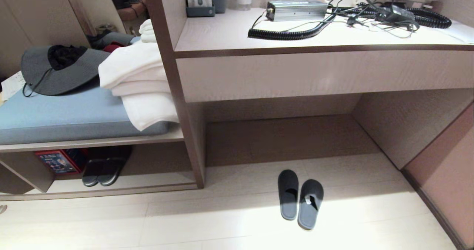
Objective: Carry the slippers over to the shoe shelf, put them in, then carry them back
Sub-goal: Pick up the slippers on the floor
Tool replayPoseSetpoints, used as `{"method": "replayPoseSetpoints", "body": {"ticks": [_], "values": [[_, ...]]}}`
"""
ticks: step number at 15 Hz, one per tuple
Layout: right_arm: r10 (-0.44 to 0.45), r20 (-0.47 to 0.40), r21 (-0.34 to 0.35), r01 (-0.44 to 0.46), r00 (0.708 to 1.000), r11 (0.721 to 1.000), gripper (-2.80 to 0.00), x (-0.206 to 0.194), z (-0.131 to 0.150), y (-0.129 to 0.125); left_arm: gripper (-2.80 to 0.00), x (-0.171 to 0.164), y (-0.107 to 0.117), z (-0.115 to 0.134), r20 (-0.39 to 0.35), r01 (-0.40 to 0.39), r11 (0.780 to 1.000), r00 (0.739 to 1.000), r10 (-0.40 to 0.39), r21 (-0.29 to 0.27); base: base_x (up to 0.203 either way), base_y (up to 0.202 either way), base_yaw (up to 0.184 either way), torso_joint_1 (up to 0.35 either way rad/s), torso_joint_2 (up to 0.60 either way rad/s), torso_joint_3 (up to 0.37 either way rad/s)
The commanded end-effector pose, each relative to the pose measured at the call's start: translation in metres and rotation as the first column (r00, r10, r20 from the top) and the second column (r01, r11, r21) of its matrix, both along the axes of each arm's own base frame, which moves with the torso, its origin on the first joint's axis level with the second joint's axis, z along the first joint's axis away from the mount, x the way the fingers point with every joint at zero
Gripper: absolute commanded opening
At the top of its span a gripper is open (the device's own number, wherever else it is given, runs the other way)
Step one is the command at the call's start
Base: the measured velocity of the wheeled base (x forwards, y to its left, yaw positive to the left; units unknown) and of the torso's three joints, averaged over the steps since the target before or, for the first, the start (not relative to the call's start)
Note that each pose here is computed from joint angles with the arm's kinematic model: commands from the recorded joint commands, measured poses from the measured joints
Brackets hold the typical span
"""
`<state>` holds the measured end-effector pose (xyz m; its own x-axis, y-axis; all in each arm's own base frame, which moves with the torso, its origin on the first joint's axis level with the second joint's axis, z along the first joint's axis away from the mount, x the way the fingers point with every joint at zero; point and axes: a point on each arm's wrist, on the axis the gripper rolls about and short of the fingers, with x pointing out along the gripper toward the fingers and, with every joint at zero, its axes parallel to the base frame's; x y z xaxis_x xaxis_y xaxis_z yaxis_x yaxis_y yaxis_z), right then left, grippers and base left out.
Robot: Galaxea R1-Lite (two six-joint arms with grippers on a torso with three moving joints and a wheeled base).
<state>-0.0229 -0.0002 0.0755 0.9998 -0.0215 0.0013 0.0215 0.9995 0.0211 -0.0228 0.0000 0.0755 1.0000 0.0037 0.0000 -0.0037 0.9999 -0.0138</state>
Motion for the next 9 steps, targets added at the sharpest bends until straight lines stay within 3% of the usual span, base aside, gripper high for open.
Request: {"method": "replayPoseSetpoints", "body": {"ticks": [1, 9], "values": [[0.0, -0.002, 0.0, 0.0, 1.0, 1.0, -2.8, 0.0001, -0.0002, 0.0, -2.8, 0.0001, 0.0, 0.0, -0.002, 0.001, 1.0, 1.0, -0.001, 0.0, 0.0, 0.0, 0.0, -0.001, 0.01, -0.204], [0.0, -0.001, 0.0, 0.0, 1.0, 1.0, -2.8, 0.0001, -0.0004, 0.0, -2.8, 0.0001, 0.0, -0.0001, -0.003, 0.0, 1.0, 1.0, 0.0, 0.0, 0.0, 0.0, 0.0, 0.002, 0.0, -0.199]]}}
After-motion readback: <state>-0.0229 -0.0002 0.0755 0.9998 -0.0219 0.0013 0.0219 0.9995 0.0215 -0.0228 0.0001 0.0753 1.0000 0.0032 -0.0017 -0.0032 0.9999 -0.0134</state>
